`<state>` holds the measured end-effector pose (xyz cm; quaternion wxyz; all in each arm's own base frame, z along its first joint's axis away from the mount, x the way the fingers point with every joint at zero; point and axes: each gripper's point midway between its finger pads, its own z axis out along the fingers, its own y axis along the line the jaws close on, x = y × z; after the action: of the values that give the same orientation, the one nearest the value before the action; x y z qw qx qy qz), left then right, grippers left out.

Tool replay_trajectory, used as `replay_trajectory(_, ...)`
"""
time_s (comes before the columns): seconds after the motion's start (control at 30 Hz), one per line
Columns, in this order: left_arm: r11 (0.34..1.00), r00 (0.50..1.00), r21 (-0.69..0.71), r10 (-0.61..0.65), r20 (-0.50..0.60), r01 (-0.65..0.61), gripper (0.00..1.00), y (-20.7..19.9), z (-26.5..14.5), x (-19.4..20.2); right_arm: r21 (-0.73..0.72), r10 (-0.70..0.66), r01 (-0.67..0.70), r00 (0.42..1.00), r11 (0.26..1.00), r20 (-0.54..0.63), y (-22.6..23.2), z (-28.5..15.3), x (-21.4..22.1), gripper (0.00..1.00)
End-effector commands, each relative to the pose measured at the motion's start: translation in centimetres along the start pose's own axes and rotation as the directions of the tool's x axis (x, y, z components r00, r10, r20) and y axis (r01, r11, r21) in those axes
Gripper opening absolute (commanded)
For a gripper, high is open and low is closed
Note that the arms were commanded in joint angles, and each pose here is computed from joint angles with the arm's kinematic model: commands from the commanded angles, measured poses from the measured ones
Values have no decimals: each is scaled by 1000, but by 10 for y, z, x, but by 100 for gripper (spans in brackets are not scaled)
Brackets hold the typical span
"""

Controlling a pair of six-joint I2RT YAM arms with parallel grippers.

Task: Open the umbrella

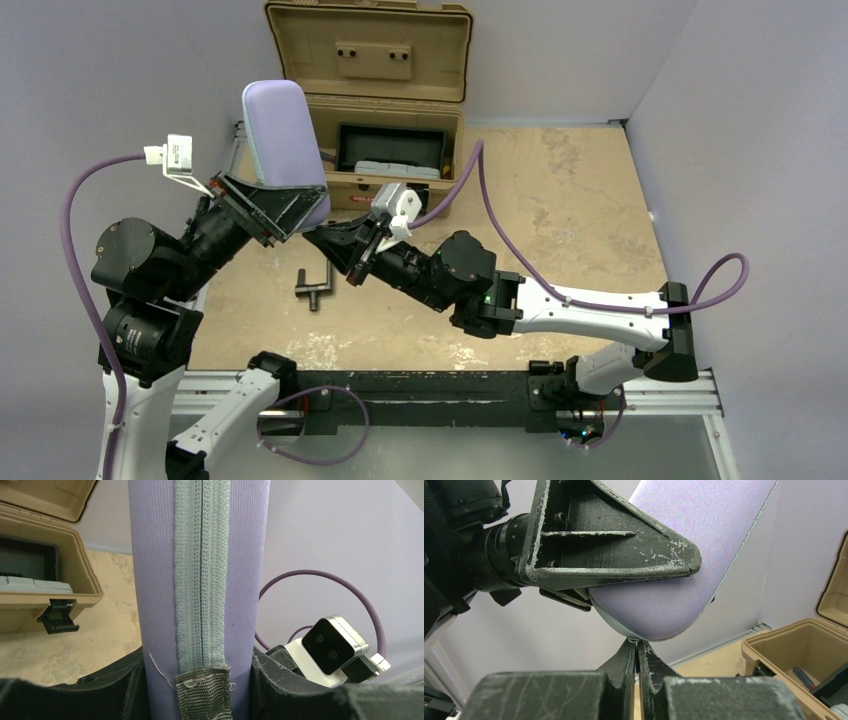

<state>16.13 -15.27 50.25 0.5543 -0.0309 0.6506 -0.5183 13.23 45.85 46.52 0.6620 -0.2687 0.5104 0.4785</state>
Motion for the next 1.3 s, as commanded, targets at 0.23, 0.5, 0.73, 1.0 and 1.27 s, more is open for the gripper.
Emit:
replay_trajectory(0.23,992,999,115,45,-9,-44,0,-40,-15,-9,94,-1,-5,998,996,69,-23,-21,-27,0)
replay_trajectory(0.5,991,994,130,41,-105,-27,0,-44,-21,6,109,-28,21,998,994,62,-28,-28,-28,0)
replay_trajectory(0.73,991,962,134,14,-271,23,0,-44,-30,34,114,-100,94,994,989,46,-32,-31,-29,0)
replay_trajectory(1.0,991,912,104,-32,-409,81,0,-45,-39,52,128,-167,163,986,978,21,-37,-32,-27,0)
replay_trajectory(1.27,989,857,67,-78,-510,130,0,-40,-49,70,172,-241,237,971,956,-2,-48,-36,-28,0)
